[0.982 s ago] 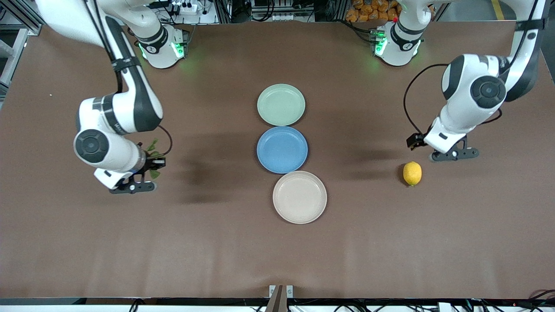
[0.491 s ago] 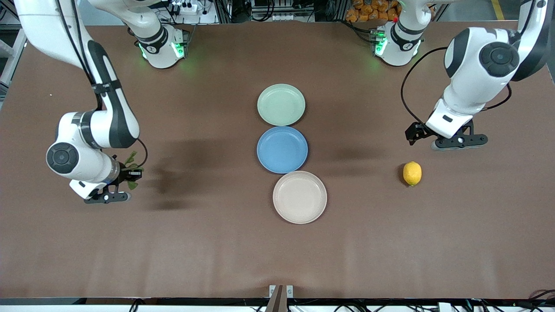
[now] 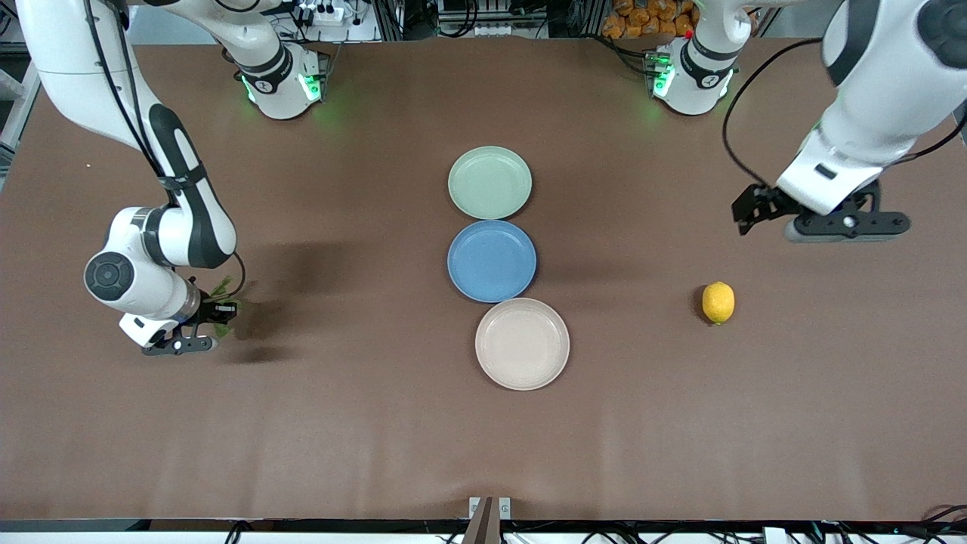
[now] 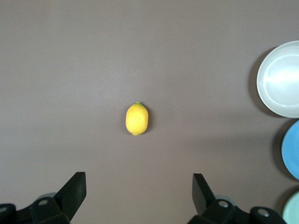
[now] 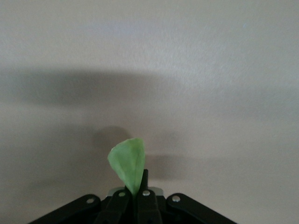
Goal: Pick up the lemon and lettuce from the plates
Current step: 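Raise the left gripper from the lemon while the right gripper lowers the lettuce, then open the right gripper to release the lettuce onto the table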
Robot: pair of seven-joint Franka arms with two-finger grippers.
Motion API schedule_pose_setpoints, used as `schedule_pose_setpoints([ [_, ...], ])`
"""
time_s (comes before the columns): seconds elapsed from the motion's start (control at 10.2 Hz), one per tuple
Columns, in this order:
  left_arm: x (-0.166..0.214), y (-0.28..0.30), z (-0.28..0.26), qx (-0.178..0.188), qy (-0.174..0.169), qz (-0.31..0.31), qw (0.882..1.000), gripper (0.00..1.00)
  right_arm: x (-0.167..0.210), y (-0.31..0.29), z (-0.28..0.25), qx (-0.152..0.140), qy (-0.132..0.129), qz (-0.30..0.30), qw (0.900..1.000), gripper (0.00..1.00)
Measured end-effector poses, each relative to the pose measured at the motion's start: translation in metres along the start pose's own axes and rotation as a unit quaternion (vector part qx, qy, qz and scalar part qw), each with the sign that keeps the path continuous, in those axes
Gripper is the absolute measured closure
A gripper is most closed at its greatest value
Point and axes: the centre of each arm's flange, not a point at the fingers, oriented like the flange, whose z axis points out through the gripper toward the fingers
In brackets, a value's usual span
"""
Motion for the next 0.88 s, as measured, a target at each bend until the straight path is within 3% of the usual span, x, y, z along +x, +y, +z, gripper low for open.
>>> schedule_pose_setpoints([
  [0.39,-0.009,-0.005,-0.07,-0.018,-0.01,0.009,1.0,0.0,-0.019,0.004,0.013,0.001,0.012,-0.012,1.0,0.98],
  [0.88,-0.009,-0.005,-0.069,-0.019,-0.027,0.011,0.999,0.0,-0.051,-0.004,0.001,0.01,0.006,-0.016,1.0,0.98],
])
